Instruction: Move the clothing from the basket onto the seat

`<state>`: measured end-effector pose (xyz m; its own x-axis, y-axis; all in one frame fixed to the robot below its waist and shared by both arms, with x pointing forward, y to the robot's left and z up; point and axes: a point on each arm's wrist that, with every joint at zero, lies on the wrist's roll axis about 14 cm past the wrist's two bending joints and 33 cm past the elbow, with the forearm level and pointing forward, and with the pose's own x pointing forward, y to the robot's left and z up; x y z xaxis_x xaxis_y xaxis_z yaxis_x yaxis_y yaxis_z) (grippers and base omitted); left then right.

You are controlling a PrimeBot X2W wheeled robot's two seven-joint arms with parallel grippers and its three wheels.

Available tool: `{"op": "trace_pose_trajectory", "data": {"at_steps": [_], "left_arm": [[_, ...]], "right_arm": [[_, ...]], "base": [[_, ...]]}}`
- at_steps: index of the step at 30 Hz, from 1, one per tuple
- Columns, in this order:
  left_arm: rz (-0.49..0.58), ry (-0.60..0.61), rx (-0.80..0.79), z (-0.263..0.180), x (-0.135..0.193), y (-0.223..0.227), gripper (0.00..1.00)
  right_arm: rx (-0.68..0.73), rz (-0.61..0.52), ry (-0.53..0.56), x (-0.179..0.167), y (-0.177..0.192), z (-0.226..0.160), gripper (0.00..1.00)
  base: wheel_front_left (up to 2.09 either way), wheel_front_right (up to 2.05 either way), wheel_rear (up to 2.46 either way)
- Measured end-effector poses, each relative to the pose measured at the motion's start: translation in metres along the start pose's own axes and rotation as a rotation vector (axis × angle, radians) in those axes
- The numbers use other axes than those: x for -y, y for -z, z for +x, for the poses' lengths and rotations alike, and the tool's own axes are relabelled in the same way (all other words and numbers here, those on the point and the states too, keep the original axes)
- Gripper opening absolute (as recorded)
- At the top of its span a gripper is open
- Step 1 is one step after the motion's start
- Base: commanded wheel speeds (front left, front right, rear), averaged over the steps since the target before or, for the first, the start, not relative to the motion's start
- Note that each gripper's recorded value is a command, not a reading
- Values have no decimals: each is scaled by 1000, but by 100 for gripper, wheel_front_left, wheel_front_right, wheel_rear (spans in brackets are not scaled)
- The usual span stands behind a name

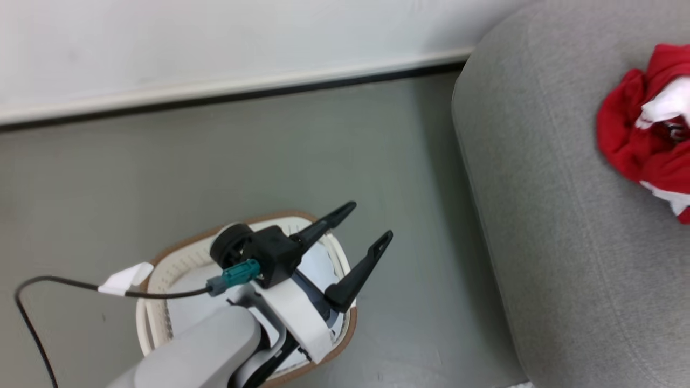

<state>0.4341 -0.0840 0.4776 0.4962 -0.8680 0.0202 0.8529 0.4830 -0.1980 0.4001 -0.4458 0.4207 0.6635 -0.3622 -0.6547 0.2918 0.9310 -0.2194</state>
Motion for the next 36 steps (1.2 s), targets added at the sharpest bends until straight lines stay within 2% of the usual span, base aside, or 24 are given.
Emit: {"op": "trace_pose_trajectory", "data": {"at_steps": [8, 11, 16, 27, 32, 36], "left_arm": [[26, -41, 36, -15, 22, -27, 100], [37, -73, 53, -24, 28, -38, 100], [54, -153, 113, -40, 28, -65, 100], [118, -455, 261, -118, -15, -115, 100], [129, -613, 305, -165, -37, -123, 100], [109, -740, 344, -203, -51, -125, 100]], "right_arm": [[11, -25, -77, 5, 3, -50, 100], [114, 23, -145, -5, -19, -72, 100], [334, 41, -222, -15, -54, -113, 100], [747, 80, -429, -93, -119, -176, 100], [831, 135, -515, -135, -116, -187, 100], [894, 219, -553, -155, -110, -192, 100]], "base": [[0, 0, 0], [0, 0, 0], [0, 0, 0], [0, 0, 0], [0, 0, 0], [0, 0, 0]]}}
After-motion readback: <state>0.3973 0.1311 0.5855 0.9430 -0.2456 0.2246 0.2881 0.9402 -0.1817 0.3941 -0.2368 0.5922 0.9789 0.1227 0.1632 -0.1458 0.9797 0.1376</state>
